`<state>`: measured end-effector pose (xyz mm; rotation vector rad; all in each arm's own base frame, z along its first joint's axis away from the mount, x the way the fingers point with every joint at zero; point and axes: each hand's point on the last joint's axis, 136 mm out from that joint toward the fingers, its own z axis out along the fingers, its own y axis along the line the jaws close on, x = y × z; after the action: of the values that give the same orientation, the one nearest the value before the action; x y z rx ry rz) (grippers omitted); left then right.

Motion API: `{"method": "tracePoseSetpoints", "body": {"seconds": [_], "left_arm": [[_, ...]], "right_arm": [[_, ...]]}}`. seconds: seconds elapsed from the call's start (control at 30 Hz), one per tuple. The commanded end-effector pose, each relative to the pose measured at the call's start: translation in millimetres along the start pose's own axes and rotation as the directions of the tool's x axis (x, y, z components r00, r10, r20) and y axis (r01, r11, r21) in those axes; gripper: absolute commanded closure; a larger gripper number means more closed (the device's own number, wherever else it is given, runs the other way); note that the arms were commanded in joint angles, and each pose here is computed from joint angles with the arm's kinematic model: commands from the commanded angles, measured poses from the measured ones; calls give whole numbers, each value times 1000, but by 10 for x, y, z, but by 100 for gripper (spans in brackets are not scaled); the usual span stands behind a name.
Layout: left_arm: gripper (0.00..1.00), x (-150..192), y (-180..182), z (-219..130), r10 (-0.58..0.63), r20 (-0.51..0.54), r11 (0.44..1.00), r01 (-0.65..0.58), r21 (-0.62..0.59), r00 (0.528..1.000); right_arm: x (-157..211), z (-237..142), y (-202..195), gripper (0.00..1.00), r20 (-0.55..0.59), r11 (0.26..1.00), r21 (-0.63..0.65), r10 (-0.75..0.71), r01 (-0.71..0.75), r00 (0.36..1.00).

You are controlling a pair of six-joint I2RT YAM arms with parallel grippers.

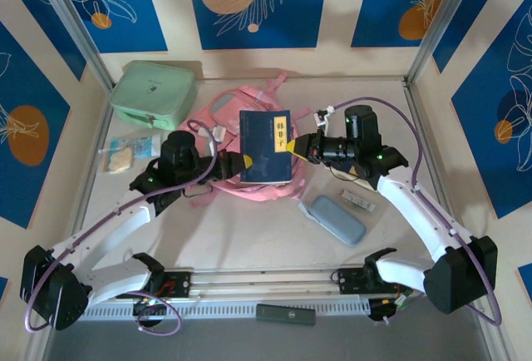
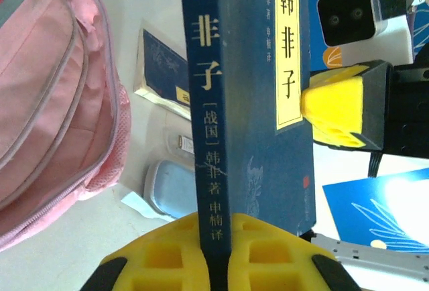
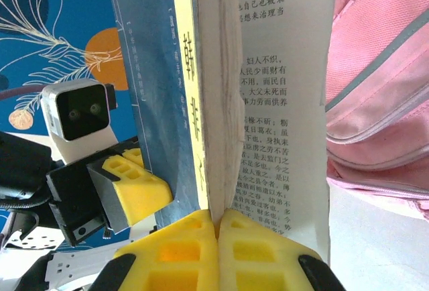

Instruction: Pack books, pencil case, and school supplies into a backpack

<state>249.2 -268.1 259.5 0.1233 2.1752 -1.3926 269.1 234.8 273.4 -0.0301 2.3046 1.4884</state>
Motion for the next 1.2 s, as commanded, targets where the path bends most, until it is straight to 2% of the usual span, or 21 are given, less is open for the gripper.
{"method": "tracePoseSetpoints", "body": {"seconds": [0.0, 0.13, 0.17, 0.3, 0.47, 0.63, 0.73, 0.97, 1.17], "left_arm": [[100, -188, -284, -66, 44, 62, 998, -46, 47, 997], [100, -319, -401, -71, 23, 102, 996, -31, 79, 994], [100, -355, -437, -70, 14, 111, 996, -24, 89, 994], [100, -482, -580, -64, -35, 149, 988, 12, 152, 988], [100, -523, -730, -5, -70, 174, 975, 30, 222, 982], [100, -546, -809, 130, -110, 173, 958, 59, 279, 979], [100, -517, -802, 182, -111, 159, 958, 63, 280, 981], [100, -434, -571, 167, -94, 159, 984, 68, 162, 983], [100, -392, -512, 184, -106, 150, 985, 83, 153, 983]], "right_arm": [[32, -43, -2, 88, -16, 1000, 7, -22, 22, 1000], [50, -133, -104, 45, -3, 999, 35, 13, -13, 1000], [69, -155, -133, 38, -7, 999, 36, 31, -30, 1000], [165, -219, -179, 20, -19, 997, 5, 80, -79, 997], [324, -133, -119, 4, -76, 987, -89, 128, -135, 989], [333, -16, 43, 1, -119, 969, -184, 146, -167, 982], [312, 0, 214, 1, -113, 960, -249, 106, -132, 988], [158, -131, 244, 6, 28, 985, -165, 63, -57, 998], [58, -199, 165, 17, 114, 990, -130, 72, -57, 991]]}}
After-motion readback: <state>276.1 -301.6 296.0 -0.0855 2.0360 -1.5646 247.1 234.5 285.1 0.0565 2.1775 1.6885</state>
